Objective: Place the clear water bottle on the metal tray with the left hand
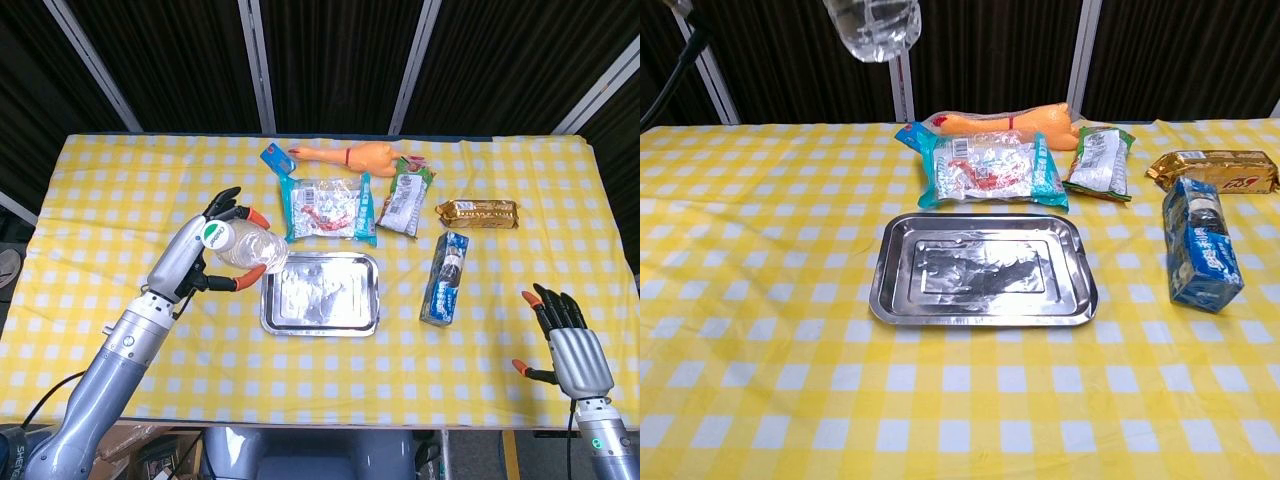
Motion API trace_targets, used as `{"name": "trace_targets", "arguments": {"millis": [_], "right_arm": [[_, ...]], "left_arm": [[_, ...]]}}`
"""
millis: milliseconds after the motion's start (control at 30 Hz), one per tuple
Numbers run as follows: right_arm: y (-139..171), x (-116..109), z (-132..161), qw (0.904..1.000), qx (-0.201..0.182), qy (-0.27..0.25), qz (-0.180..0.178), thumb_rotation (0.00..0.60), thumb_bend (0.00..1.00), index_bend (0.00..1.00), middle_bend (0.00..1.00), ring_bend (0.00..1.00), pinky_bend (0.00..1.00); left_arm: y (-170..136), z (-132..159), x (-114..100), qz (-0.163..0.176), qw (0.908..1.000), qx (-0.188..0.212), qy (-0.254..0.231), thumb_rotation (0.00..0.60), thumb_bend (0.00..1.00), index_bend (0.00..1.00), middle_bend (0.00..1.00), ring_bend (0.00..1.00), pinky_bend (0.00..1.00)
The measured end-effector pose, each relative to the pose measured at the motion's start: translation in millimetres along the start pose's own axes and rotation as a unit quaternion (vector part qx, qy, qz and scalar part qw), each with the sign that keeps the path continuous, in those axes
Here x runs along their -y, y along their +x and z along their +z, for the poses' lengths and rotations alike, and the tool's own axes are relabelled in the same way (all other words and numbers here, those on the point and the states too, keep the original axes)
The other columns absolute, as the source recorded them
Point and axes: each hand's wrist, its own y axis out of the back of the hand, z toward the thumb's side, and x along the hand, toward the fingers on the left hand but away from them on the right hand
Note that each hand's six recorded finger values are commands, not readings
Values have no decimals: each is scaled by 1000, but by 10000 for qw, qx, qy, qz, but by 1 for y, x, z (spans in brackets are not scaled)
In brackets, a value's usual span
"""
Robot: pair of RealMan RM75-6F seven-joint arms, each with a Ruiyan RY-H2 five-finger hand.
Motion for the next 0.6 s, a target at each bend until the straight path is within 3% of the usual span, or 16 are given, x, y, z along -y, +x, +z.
{"name": "trace_targets", "arguments": {"millis": [300, 500, 600], "right_arm": [[-2, 1, -2, 10000, 42, 37, 16, 600, 49, 111, 0, 50, 0], [-2, 1, -1, 10000, 30, 43, 13, 600, 50, 111, 0, 50, 0], [-2, 2, 0, 10000, 21, 44, 18, 600, 49, 111, 0, 50, 0]], "left_arm": [[-5, -66, 15, -346, 9943, -999, -163, 600, 525, 546, 498, 27, 84], [-3, -114, 18, -394, 9894, -1388, -173, 600, 524, 546, 498, 27, 84], [-3, -124, 21, -424, 9891, -1407, -125, 600, 525, 546, 498, 27, 84]]}}
